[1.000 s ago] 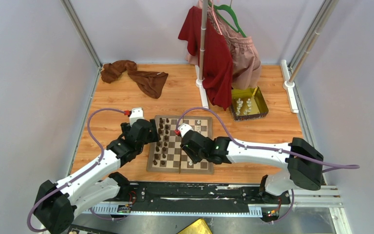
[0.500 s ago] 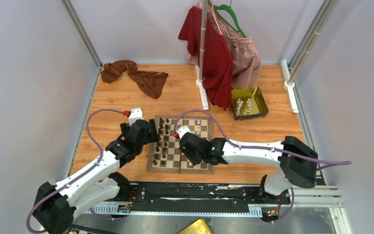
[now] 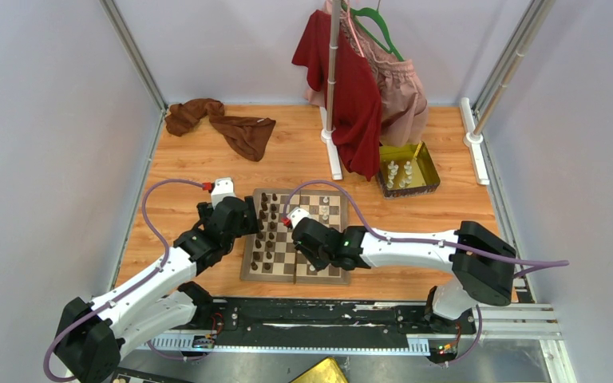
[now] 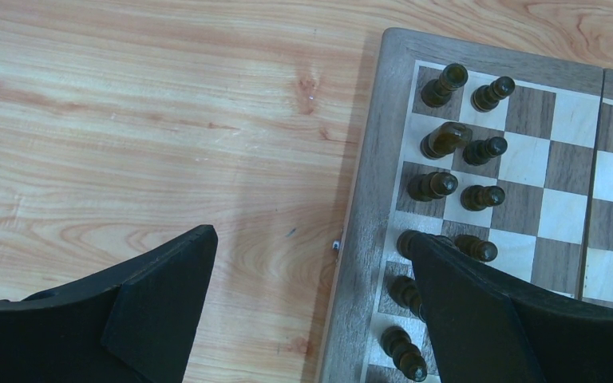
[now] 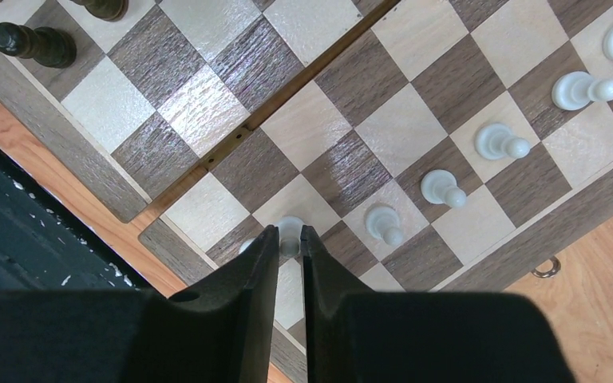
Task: Set up the chess pieces on the board
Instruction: Pick up the chess piece from the storage box, then place the chess piece on the chessboard, then pick up the chess piece from the storage box, then place the chess piece on the chessboard, then pick up the chess piece from the storage box.
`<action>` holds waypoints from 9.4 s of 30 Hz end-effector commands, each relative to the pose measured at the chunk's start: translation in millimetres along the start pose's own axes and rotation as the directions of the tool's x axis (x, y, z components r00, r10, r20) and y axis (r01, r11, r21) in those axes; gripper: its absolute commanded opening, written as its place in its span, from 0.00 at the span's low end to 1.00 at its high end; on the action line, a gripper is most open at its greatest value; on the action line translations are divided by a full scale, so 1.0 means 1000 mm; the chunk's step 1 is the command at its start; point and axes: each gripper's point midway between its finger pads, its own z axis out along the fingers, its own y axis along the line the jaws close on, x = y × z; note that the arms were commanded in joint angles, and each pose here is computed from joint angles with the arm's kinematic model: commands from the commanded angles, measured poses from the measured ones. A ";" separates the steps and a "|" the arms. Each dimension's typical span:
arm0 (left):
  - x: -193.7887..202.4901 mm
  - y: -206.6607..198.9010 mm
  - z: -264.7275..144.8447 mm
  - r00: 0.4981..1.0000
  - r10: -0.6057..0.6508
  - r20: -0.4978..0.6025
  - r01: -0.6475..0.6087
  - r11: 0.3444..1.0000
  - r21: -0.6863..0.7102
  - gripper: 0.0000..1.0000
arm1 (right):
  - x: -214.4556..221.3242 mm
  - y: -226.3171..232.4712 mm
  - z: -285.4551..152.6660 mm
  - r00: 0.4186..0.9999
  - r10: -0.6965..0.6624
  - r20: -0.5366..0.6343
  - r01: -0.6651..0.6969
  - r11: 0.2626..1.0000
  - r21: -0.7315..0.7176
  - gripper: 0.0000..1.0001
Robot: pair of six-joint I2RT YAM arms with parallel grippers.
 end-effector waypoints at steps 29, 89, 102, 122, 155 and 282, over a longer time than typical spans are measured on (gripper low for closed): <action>-0.002 -0.002 0.000 1.000 -0.020 0.013 0.020 1.000 -0.002 1.00 | -0.004 -0.016 -0.028 0.998 0.011 0.061 -0.015 0.998 0.067 0.00; 0.005 -0.004 0.006 1.000 -0.015 -0.003 0.015 1.000 -0.002 1.00 | 0.012 -0.024 -0.014 0.999 0.036 0.021 -0.037 0.998 0.054 0.28; 0.003 -0.004 0.004 1.000 -0.020 0.003 0.020 1.000 0.003 1.00 | -0.002 -0.025 -0.035 0.996 0.034 0.079 -0.038 0.998 0.052 0.29; 0.000 -0.005 0.003 1.000 -0.022 0.005 0.022 1.000 0.003 1.00 | -0.003 0.024 -0.037 0.995 -0.074 0.061 0.082 0.988 -0.132 0.31; -0.021 0.018 -0.019 0.992 -0.068 0.105 0.072 0.997 -0.038 1.00 | 0.006 0.031 -0.011 0.994 -0.107 -0.005 0.106 0.985 -0.138 0.23; -0.027 0.026 -0.020 0.984 -0.114 0.136 0.125 0.989 -0.082 1.00 | -0.047 -0.177 -0.109 0.899 0.214 0.382 -0.351 0.875 0.335 0.54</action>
